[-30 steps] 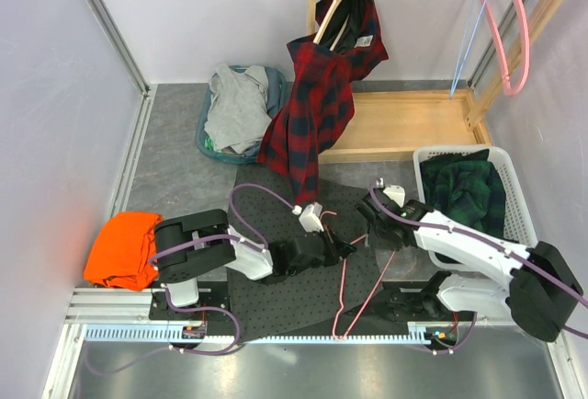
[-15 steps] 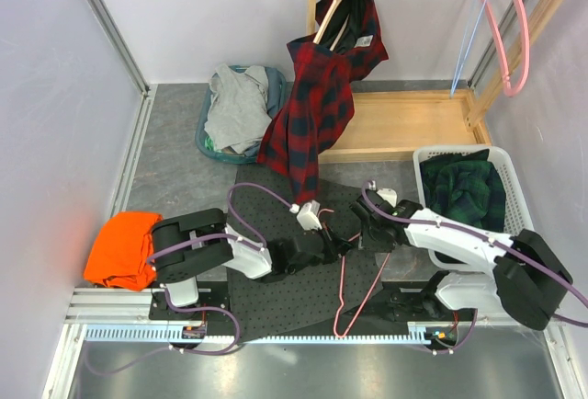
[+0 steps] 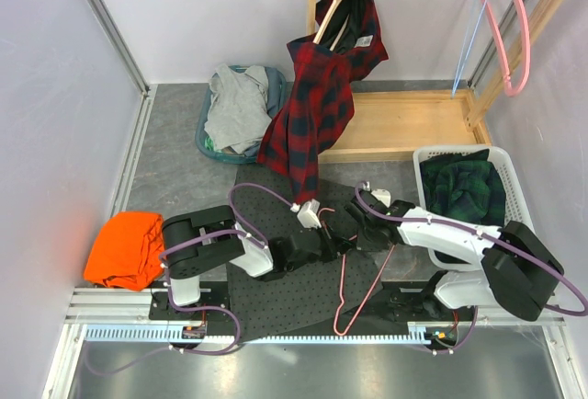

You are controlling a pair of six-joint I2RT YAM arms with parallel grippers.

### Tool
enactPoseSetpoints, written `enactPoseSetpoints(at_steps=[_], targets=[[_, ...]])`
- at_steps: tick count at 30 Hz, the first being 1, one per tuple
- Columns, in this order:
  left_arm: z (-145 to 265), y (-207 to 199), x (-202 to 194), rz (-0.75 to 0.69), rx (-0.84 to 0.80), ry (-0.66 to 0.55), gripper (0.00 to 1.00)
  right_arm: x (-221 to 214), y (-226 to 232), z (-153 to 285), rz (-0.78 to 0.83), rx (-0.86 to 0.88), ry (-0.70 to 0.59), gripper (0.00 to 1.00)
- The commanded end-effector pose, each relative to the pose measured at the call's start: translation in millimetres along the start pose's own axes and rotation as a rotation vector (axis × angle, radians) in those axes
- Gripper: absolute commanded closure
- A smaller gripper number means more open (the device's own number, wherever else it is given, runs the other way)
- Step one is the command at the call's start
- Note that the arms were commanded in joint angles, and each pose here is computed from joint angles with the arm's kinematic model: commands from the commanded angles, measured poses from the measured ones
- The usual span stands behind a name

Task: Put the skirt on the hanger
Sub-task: Hang the skirt on the hanger.

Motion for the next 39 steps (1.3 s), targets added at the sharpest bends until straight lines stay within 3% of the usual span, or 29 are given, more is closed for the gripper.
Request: enactPoseSetpoints(at_steps=[1, 15, 26, 33, 35, 37, 39], targets=[[4.4, 31.3, 1.9, -0.073, 0.13, -0.012, 0.98, -9.0, -2.1, -1.9, 0.003, -0.012, 0.027, 1.0], [3.6, 24.1, 8.2, -0.196, 0.16, -0.03, 0.98, 35.5, 30.0, 63.8, -0.002, 0.151, -0.111, 1.0], [-6.3, 18.2, -0.8, -0.24, 0.119, 0.041, 0.98, 54.5, 43.8, 83.9, -0.004, 0.206, -0.179, 1.0], [-11.2, 12.7, -14.8, -0.239, 0.038, 0.161, 0.98, 60.1, 48.8, 79.9, 0.011, 0.19, -0.184, 1.0], [-10.5, 15.8, -14.8, -0.235, 0.055, 0.155, 0.98, 55.4, 43.5, 75.9, 0.005, 0.169, -0.172, 0.92], [-10.0, 18.4, -13.2, -0.237, 0.08, 0.142, 0.98, 48.8, 36.3, 74.5, 0.001, 0.156, -0.166, 0.7], [-9.2, 20.0, -9.8, -0.242, 0.103, 0.119, 0.98, 42.4, 29.1, 74.3, -0.011, 0.153, -0.16, 0.58]])
Point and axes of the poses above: each gripper's point midway between its finger pads, its own z axis back along the fingers, its own y axis along the line the jaws close on, x = y × z, the point moved 8 cm from there along z, back along the fingers, and after that the axes turned 4 degrees about z, right-handed, at the moved point
